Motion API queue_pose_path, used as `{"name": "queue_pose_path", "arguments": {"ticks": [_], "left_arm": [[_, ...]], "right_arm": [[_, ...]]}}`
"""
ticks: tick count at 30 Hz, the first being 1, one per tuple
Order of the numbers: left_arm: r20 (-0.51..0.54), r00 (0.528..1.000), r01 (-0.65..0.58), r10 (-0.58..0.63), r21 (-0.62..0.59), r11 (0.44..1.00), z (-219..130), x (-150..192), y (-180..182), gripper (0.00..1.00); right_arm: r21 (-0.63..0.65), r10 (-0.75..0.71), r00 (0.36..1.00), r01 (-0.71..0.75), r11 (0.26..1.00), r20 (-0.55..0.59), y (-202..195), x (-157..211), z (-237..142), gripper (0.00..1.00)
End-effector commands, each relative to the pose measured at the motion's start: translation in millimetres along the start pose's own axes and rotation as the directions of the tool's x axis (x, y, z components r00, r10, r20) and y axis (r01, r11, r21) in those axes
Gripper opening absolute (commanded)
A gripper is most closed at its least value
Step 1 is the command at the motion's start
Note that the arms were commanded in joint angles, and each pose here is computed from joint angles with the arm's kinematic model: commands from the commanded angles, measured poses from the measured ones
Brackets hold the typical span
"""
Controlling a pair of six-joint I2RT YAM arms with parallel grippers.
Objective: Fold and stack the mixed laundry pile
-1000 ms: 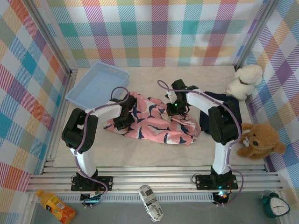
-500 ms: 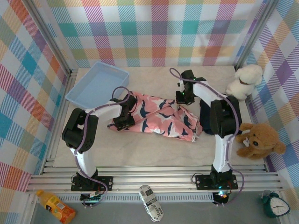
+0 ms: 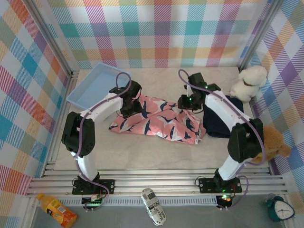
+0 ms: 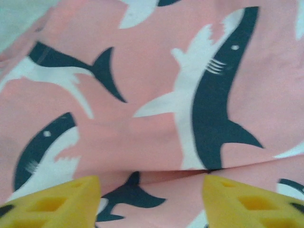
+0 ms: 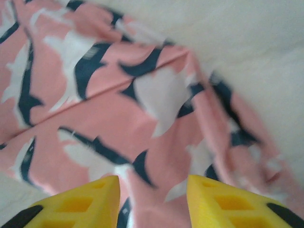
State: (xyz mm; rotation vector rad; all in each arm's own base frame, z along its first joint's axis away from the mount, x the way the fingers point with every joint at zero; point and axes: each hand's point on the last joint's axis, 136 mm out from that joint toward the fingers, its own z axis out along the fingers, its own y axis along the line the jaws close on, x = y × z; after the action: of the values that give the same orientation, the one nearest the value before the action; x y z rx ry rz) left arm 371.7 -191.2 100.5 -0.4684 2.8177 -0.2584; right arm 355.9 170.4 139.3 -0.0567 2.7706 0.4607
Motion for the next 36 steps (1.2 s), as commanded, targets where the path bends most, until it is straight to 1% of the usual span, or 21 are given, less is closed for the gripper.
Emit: {"name": "queue_pose_path", "arguments": {"ticks": [1,3,5,7,9,10,11,13,17,19,22,25,26,28,29,30,31,32,34,36], "left_arm": [[-0.078,0.996,0.033,-0.033,-0.001,0.999,32.4,15.5,-6.7,0.53],[-0.088,0.995,0.039,-0.045,-0.07,0.997,54.4,20.8,7.4,0.52],[-0.085,0.995,0.03,-0.042,-0.145,0.989,67.3,21.1,22.6,0.51],[-0.088,0.996,-0.024,0.005,-0.215,0.976,80.2,19.5,33.7,0.51],[-0.095,0.993,-0.092,0.067,-0.282,0.955,92.9,12.4,42.8,0.52],[-0.101,0.99,-0.12,0.094,-0.302,0.946,98.3,8.3,45.1,0.52],[-0.11,0.987,-0.143,0.114,-0.314,0.939,104.6,2.1,45.8,0.52],[-0.112,0.985,-0.163,0.133,-0.328,0.931,112.3,-14.0,44.5,0.52],[-0.033,0.981,-0.19,0.189,-0.315,0.93,111.0,-63.7,22.7,0.53],[-0.007,0.978,-0.203,0.211,-0.295,0.934,109.3,-83.0,6.3,0.53],[0.017,0.974,-0.215,0.227,-0.248,0.944,107.3,-104.5,-19.8,0.54],[0.033,0.974,-0.214,0.224,-0.181,0.96,101.8,-116.1,-43.5,0.61],[0.04,0.975,-0.212,0.22,-0.152,0.966,96.7,-119.0,-51.3,0.64],[0.05,0.977,-0.203,0.208,-0.1,0.974,81.9,-121.9,-63.0,0.69],[0.057,0.979,-0.191,0.196,-0.075,0.979,70.8,-122.8,-67.4,0.7],[0.058,0.98,-0.186,0.189,-0.051,0.981,59.8,-121.6,-71.8,0.71],[0.063,0.981,-0.183,0.184,-0.026,0.983,48.8,-120.9,-76.3,0.72],[0.069,0.981,-0.183,0.182,0.001,0.983,35.6,-119.6,-80.4,0.73],[0.079,0.98,-0.189,0.184,0.058,0.98,13.0,-113.9,-89.7,0.75],[0.094,0.976,-0.204,0.194,0.12,0.972,-7.8,-104.8,-100.5,0.75]], "right_arm": [[0.044,0.189,0.969,-0.184,0.982,-0.16,-24.7,53.0,47.2,0.41],[0.079,0.251,0.952,-0.241,0.967,-0.172,-46.2,65.6,58.9,0.43],[0.098,0.287,0.938,-0.272,0.957,-0.193,-65.1,73.0,64.4,0.46],[0.071,0.262,0.94,-0.252,0.965,-0.22,-72.8,77.6,68.6,0.52],[-0.007,0.17,0.95,-0.178,0.984,-0.262,-66.9,84.2,73.5,0.59],[-0.018,0.144,0.947,-0.156,0.988,-0.286,-67.0,89.5,76.2,0.6],[-0.013,0.126,0.939,-0.138,0.99,-0.32,-69.5,97.7,79.2,0.6],[-0.005,0.136,0.917,-0.149,0.989,-0.375,-72.3,108.7,82.8,0.6],[-0.003,0.167,0.912,-0.181,0.984,-0.376,-69.1,112.3,76.7,0.61],[0.017,0.203,0.901,-0.213,0.977,-0.383,-70.2,117.1,74.0,0.61],[-0.014,0.226,0.886,-0.253,0.967,-0.405,-57.5,127.6,72.3,0.61],[-0.075,0.205,0.886,-0.258,0.963,-0.415,-30.3,132.7,72.6,0.61],[-0.092,0.189,0.89,-0.247,0.965,-0.415,-20.3,131.9,72.9,0.61],[-0.081,0.167,0.908,-0.213,0.974,-0.384,-10.3,122.2,69.5,0.63],[-0.071,0.169,0.92,-0.207,0.976,-0.352,-8.6,112.7,64.7,0.69],[-0.045,0.184,0.934,-0.207,0.977,-0.307,-10.4,101.0,58.5,0.84],[-0.019,0.194,0.945,-0.206,0.978,-0.264,-13.1,90.8,51.2,0.97],[-0.011,0.198,0.955,-0.205,0.979,-0.22,-12.4,78.3,41.1,1.0],[0.001,0.221,0.962,-0.224,0.975,-0.16,-11.2,60.3,22.3,0.99],[0.02,0.246,0.962,-0.246,0.969,-0.122,-11.5,51.9,5.6,1.0]]}}
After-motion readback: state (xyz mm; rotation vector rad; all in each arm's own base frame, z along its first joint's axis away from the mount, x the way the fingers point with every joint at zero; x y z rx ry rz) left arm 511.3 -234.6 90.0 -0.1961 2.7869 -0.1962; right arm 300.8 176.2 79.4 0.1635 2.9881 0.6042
